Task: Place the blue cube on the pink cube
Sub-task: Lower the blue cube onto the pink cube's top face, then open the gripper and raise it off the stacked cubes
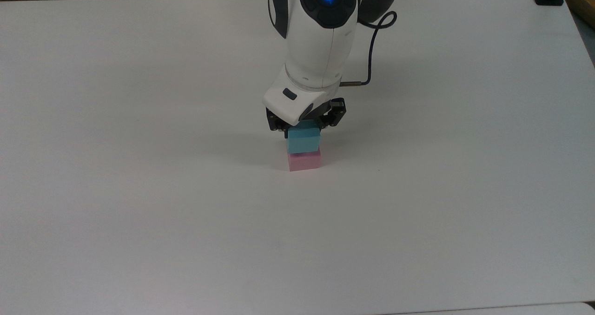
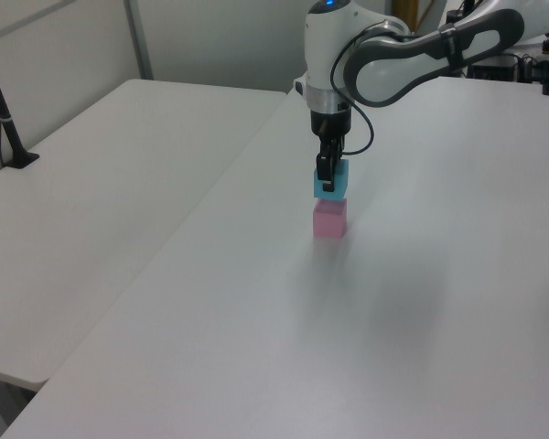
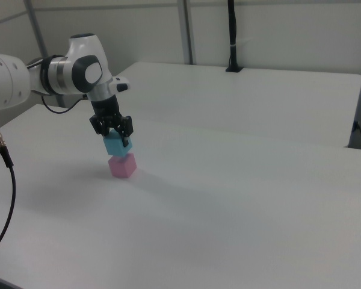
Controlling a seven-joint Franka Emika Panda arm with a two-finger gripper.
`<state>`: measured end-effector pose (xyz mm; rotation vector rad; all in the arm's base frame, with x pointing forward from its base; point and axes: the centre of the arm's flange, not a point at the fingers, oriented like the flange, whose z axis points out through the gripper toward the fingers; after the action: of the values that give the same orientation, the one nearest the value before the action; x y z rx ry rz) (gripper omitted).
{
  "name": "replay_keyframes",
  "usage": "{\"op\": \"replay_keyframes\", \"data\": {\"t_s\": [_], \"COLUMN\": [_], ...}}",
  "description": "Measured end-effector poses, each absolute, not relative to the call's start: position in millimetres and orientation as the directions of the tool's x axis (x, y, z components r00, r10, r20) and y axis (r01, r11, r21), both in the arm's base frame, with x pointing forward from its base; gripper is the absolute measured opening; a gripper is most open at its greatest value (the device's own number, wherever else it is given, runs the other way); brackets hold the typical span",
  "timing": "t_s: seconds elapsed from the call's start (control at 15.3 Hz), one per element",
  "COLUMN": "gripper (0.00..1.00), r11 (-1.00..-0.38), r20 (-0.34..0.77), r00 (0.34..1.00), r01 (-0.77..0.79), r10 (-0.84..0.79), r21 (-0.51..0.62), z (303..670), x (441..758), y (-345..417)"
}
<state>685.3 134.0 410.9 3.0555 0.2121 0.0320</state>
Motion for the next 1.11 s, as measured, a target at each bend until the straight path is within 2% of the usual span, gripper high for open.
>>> {"op": "replay_keyframes", "data": {"t_s": [0.72, 0.85, 1.11], "gripper": [0.61, 0.66, 0.96], "r11": [-0.988, -0.987, -0.987], "r20": [0.007, 0.005, 0.004], "r00": [0.991, 0.991, 0.991], "r01": [0.135, 0.136, 0.136], "r10": [0.136, 0.136, 0.137], "r21": [0.081, 0.081, 0.082], "z": [387.8, 382.6, 381.5], "x": [689.0, 688.7, 688.8], "y": [141.9, 148.5, 149.1]}}
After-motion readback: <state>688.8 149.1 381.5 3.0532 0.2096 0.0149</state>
